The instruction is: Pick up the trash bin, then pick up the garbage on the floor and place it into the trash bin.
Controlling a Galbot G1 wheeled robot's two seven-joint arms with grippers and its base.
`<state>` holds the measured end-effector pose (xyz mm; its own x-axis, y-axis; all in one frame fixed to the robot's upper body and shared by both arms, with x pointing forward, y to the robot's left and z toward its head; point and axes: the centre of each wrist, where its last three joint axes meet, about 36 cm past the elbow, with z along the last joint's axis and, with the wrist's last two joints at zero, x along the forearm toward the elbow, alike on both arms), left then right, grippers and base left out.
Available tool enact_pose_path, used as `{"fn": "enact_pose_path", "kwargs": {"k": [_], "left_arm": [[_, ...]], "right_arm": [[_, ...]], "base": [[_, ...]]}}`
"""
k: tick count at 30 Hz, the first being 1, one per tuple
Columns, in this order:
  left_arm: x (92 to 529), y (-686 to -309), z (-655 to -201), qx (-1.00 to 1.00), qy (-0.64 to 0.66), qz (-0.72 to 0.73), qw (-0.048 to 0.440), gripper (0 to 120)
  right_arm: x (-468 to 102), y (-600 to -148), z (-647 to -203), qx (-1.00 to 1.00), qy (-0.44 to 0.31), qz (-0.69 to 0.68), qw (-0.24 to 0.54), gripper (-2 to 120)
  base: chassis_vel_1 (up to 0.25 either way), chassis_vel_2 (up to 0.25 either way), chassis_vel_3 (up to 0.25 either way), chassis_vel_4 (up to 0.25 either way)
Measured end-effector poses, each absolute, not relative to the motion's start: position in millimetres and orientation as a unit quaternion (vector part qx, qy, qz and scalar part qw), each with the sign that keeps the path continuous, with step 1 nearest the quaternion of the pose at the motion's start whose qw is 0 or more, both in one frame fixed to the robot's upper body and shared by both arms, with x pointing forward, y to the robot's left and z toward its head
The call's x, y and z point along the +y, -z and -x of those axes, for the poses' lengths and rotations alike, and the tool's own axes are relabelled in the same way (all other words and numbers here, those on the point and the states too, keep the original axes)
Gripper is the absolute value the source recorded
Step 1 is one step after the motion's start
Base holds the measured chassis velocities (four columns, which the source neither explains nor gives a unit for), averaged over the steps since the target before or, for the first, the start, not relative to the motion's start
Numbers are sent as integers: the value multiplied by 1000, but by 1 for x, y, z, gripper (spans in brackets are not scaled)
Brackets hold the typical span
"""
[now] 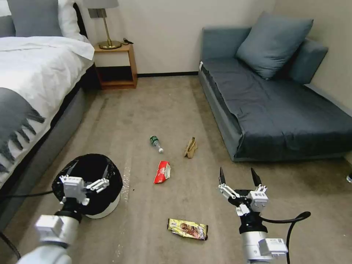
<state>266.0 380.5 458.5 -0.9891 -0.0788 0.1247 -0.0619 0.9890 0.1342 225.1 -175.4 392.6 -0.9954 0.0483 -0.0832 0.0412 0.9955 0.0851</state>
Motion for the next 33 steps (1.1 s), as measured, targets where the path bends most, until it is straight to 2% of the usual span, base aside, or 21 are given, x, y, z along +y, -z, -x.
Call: {"fn": "enact_pose_path", "kwargs": {"k": [2, 3, 5, 8, 11, 14, 15, 17, 18, 21, 33], "left_arm": [[419, -468, -280, -991, 69, -56, 101, 100], [419, -468, -280, -991, 69, -56, 101, 100], [452, -473, -298, -986, 86, -63, 130, 100], [476, -477, -317, -982, 91, -63, 153, 100], [483, -478, -328, -980, 86, -62, 166, 100], [507, -472, -355, -966, 72, -62, 240, 100], [507, -472, -355, -966, 72, -62, 240, 100], [511, -470, -360, -960, 70, -62, 263, 100], [517, -467, -366, -953, 67, -63, 290, 100], [528, -462, -375, -943, 57, -73, 319, 100], [545, -451, -392, -940, 29, -88, 329, 100]], "right_arm": [[-177, -388, -225, 997, -54, -32, 34, 100], [-177, -388, -225, 997, -54, -32, 34, 100], [-177, -387, -225, 997, -58, -33, 31, 100], [-177, -387, -226, 997, -58, -33, 29, 100], [-178, -387, -226, 997, -57, -35, 29, 100], [-183, -387, -222, 997, -53, -43, 24, 100], [-183, -387, -222, 997, -53, -43, 24, 100], [-184, -387, -220, 997, -52, -45, 24, 100], [-186, -388, -219, 997, -51, -47, 23, 100], [-188, -388, -218, 997, -48, -49, 23, 100], [-183, -393, -217, 998, -43, -42, 27, 100]], "base": [[0, 0, 0, 0], [0, 0, 0, 0], [0, 0, 0, 0], [0, 0, 0, 0], [0, 0, 0, 0], [0, 0, 0, 0], [0, 0, 0, 0], [0, 0, 0, 0], [0, 0, 0, 0], [0, 0, 0, 0], [0, 0, 0, 0]]}}
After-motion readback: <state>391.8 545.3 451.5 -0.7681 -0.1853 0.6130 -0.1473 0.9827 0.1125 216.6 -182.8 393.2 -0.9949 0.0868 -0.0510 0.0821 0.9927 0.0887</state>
